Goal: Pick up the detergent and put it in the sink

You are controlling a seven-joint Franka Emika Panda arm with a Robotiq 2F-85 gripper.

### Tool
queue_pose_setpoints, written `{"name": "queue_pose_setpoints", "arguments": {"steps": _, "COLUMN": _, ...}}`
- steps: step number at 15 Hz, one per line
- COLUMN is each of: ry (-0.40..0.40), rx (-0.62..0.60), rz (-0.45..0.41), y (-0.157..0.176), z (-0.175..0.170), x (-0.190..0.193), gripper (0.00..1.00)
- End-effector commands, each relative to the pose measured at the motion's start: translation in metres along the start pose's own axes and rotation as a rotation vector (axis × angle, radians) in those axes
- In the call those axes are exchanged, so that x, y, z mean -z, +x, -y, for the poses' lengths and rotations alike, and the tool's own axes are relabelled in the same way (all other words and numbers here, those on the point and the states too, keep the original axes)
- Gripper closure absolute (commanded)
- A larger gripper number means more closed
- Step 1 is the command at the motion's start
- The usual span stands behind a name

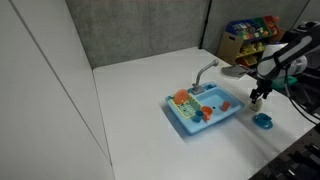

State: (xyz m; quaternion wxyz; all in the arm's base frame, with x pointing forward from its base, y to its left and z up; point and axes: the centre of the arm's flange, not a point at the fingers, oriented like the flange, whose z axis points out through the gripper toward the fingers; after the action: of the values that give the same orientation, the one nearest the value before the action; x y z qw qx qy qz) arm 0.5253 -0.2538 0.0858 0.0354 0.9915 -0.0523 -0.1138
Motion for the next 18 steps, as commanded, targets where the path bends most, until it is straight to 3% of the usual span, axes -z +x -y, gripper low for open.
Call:
{"name": "queue_pose_setpoints", "arguments": {"steps": 1, "ry": 0.0, "rx": 0.0, "rz": 0.0, "y": 0.0, "z": 0.0, "x": 0.0, "gripper": 0.0}}
{"name": "queue_pose_setpoints", "arguments": {"steps": 15, "ry": 0.018, "rx": 0.065, "rz": -0.052, "y": -0.009, "z": -0.014, "x": -0.022, "gripper": 0.0}}
{"name": "queue_pose_setpoints", "arguments": {"steps": 16, "ry": 0.02, "rx": 0.073, "rz": -0.054, "y": -0.008, "z": -0.013, "x": -0.024, "gripper": 0.18}}
{"name": "queue_pose_setpoints", "arguments": {"steps": 18, "ry": 0.02, "rx": 0.078, "rz": -0.056, "y": -0.007, "z": -0.009, "x": -0.028, "gripper": 0.34}}
